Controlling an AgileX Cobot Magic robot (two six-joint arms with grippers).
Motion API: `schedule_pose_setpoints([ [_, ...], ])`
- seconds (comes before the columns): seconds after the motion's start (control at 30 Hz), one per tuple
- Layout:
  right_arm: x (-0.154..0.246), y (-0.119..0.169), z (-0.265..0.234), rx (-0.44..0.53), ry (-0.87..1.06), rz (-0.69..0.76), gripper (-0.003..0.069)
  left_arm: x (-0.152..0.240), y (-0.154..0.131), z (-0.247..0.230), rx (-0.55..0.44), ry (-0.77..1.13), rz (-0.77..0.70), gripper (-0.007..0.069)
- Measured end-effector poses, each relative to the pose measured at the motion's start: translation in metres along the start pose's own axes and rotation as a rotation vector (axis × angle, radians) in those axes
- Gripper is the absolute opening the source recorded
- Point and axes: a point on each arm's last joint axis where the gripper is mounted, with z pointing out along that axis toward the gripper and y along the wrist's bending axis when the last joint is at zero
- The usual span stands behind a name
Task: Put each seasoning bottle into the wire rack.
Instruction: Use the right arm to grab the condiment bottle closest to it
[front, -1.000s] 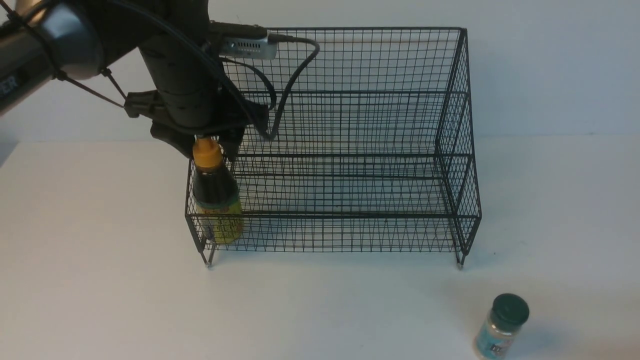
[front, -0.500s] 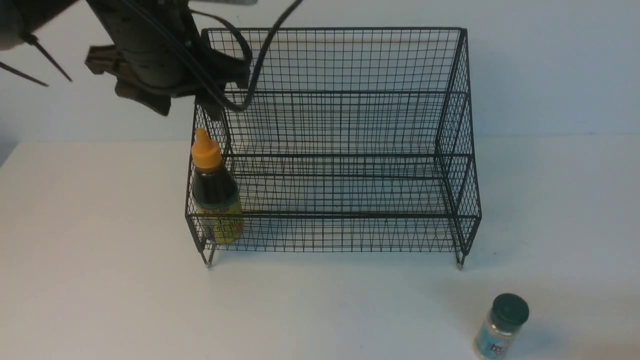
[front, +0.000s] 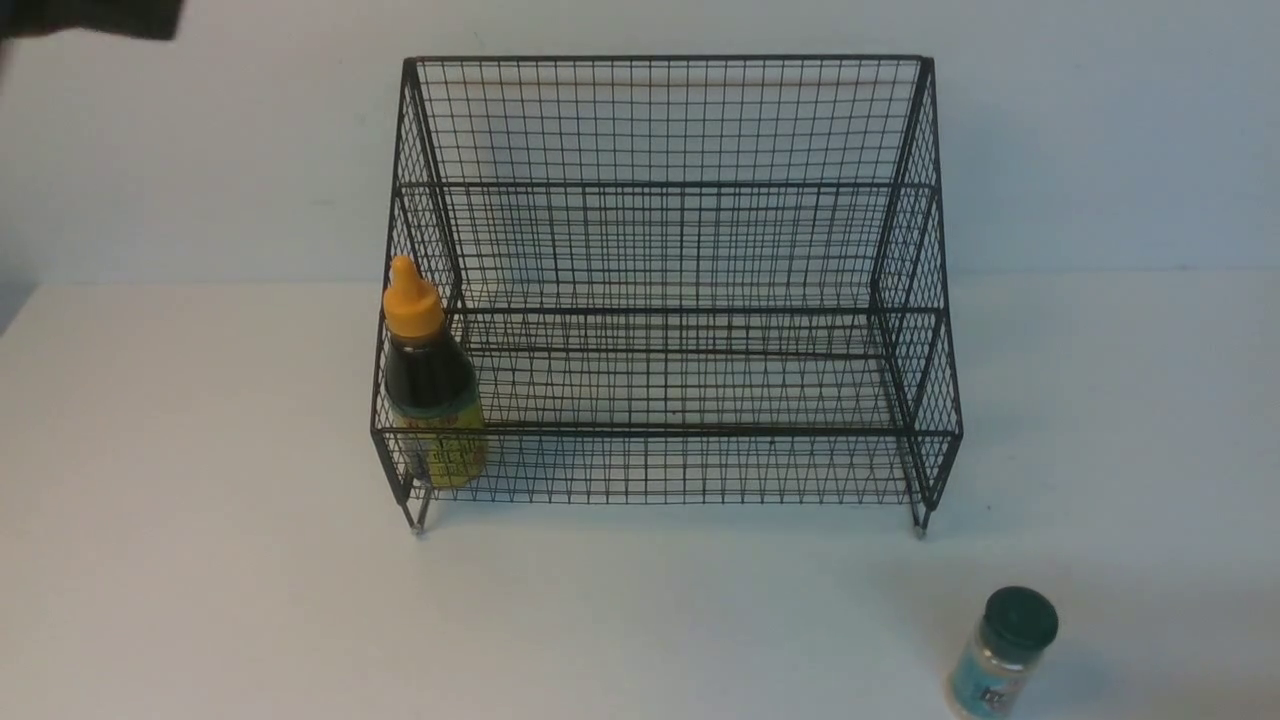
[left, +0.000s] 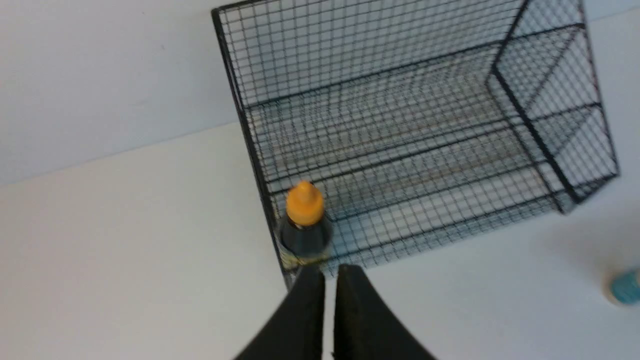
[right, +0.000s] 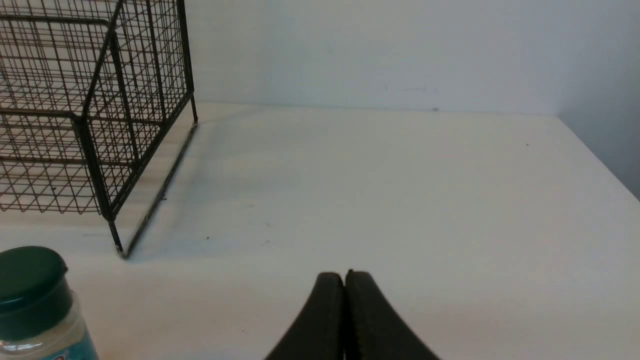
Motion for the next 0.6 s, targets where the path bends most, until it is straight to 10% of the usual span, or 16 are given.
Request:
schedule_pose_setpoints([
  [0.6,0.000,0.000,0.000,0.000,0.000,0.000,-0.0015,0.247,0.004,0.022,0.157,-0.533,-0.081,-0.0005],
])
